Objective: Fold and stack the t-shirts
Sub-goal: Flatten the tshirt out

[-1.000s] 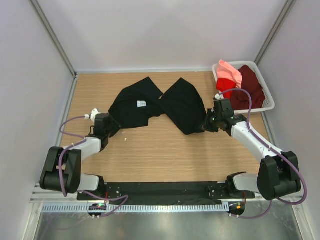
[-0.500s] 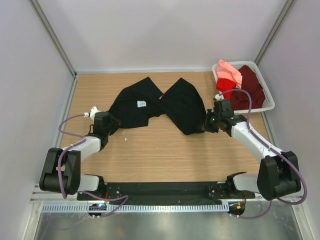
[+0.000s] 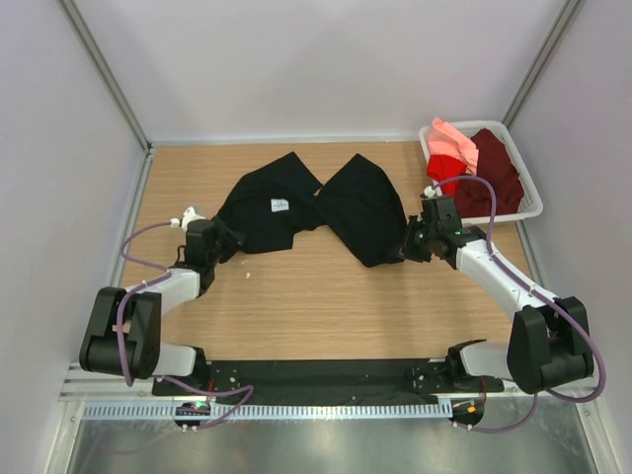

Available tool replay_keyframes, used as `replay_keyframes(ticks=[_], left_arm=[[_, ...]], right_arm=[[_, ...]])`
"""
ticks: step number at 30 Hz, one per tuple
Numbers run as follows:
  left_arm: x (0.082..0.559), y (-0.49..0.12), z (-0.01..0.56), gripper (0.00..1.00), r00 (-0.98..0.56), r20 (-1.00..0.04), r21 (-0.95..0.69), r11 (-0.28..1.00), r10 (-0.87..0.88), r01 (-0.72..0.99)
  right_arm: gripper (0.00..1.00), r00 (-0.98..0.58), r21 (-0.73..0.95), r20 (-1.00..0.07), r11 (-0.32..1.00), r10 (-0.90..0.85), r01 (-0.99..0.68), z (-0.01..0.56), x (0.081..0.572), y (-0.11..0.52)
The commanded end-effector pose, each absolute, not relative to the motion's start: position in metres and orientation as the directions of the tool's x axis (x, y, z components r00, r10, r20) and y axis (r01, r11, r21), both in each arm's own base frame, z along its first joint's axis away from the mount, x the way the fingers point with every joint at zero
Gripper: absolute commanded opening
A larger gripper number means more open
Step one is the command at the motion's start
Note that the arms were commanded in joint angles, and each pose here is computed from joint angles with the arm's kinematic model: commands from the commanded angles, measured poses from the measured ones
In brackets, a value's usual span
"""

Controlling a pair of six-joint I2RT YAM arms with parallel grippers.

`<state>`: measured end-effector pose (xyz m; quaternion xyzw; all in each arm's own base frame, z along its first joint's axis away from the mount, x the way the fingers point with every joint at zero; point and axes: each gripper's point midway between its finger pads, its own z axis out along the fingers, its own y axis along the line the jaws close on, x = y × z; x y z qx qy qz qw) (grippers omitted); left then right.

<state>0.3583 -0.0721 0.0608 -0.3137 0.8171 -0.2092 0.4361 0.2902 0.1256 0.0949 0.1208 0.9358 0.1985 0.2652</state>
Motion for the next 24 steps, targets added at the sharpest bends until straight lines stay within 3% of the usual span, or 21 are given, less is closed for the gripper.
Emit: replay_keyframes(ticks=[1, 10, 20, 24], left_arm=[[0.369, -0.078, 0.075, 0.48, -0.407, -0.604, -0.646, 0.72, -0.685, -0.254], [0.369, -0.094, 0.079, 0.47, -0.455, -0.603, -0.666, 0.728, -0.655, -0.166], [0.361, -0.079, 0.058, 0.41, -0.465, -0.603, -0.603, 0.752, -0.648, -0.266], [0.359, -0.072, 0.056, 0.34, -0.453, -0.61, -0.584, 0.755, -0.65, -0.298]], right_arm=[[0.01, -0.825, 0.449, -0.455, 0.887, 0.334, 0.112, 0.096, 0.293, 0.129], [0.01, -0.828, 0.45, -0.453, 0.887, 0.33, 0.107, 0.095, 0.295, 0.132], [0.01, -0.829, 0.446, -0.451, 0.888, 0.329, 0.11, 0.093, 0.296, 0.131], [0.01, -0.832, 0.448, -0.445, 0.887, 0.331, 0.113, 0.091, 0.295, 0.131]])
